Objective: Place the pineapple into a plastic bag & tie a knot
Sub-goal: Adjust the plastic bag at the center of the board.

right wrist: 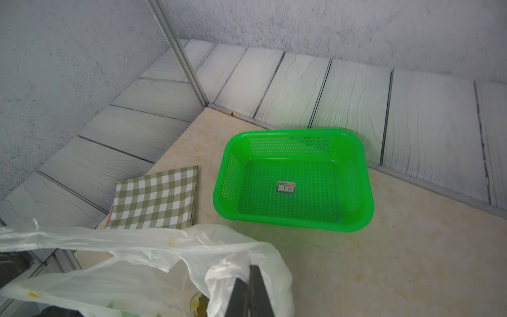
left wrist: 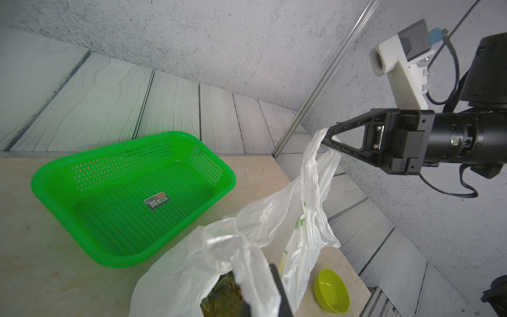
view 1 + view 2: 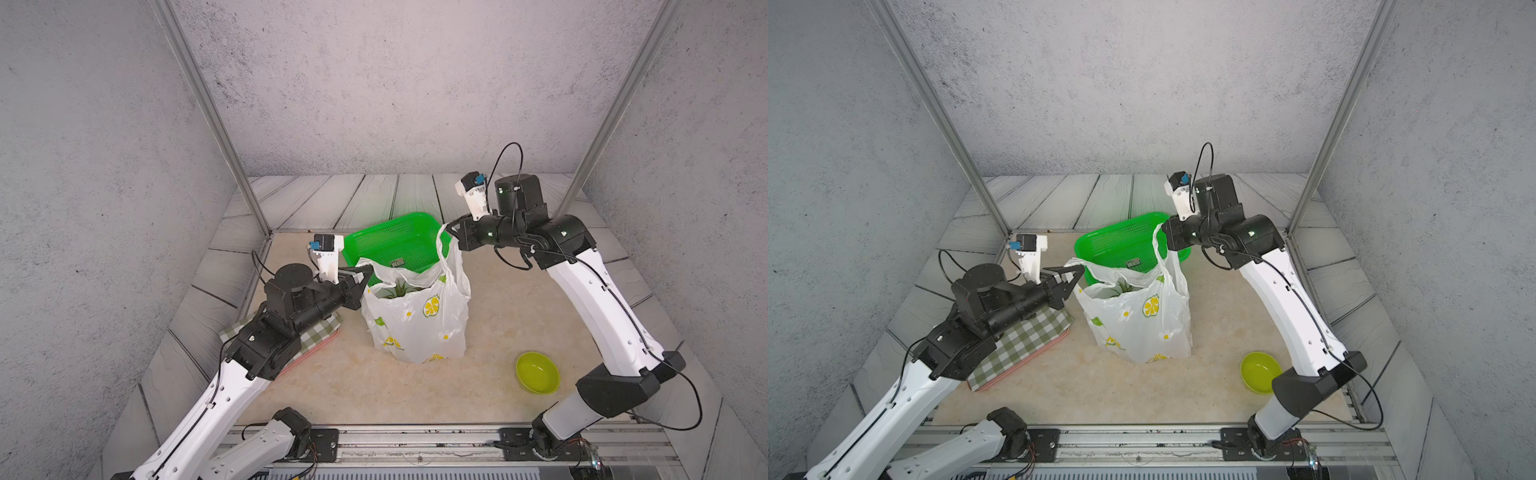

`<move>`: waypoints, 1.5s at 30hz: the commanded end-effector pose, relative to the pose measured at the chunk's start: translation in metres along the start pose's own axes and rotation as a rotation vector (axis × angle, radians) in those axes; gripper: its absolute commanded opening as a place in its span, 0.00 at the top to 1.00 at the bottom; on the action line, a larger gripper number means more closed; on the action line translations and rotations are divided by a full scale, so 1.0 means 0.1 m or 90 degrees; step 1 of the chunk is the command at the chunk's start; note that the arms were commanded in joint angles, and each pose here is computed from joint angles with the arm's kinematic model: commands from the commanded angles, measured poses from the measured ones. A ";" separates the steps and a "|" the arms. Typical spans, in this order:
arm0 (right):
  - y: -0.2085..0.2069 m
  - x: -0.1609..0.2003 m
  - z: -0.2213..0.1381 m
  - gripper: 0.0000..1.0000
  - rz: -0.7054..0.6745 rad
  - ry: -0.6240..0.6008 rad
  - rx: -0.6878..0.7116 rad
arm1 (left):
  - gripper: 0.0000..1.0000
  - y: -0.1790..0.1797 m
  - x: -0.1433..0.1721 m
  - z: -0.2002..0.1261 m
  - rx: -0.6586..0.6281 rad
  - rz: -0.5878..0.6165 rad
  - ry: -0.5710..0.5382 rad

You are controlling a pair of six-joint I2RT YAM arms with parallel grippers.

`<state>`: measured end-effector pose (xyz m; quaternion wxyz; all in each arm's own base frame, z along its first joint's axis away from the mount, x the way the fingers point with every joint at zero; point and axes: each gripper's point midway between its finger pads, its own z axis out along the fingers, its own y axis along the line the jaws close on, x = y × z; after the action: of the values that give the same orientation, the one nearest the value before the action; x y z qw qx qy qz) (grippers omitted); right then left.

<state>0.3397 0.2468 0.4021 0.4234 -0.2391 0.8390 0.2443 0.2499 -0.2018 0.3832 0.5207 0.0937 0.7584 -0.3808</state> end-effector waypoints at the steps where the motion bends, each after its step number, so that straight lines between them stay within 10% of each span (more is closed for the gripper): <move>1: 0.14 -0.11 -0.21 0.75 -0.030 -0.067 -0.035 | 1.00 -0.07 -0.09 0.00 0.019 0.012 -0.044; 8: 0.44 -0.32 -0.74 0.32 -0.104 -0.161 -0.099 | 1.00 -0.12 -0.12 0.06 0.026 0.025 -0.045; 14: 0.93 -0.09 -0.70 0.27 -0.148 -0.142 -0.247 | 1.00 -0.06 -0.21 0.02 -0.011 0.040 -0.056; 33: 1.93 0.81 1.03 0.22 -0.220 0.083 -0.345 | 0.86 0.81 0.05 -0.44 -0.307 -0.013 -0.059; 37: 2.00 0.96 1.26 0.28 -0.214 0.124 -0.356 | 0.75 0.84 0.06 -0.46 -0.323 0.002 -0.044; 45: 1.96 0.94 1.31 0.37 -0.215 0.124 -0.333 | 0.09 1.04 0.10 -0.83 -0.380 0.025 -0.061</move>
<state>0.2472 0.4629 0.2792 0.2807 -0.4995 0.7380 0.3564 0.2513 -0.0955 0.3388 0.5548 -0.0587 0.8149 -0.1570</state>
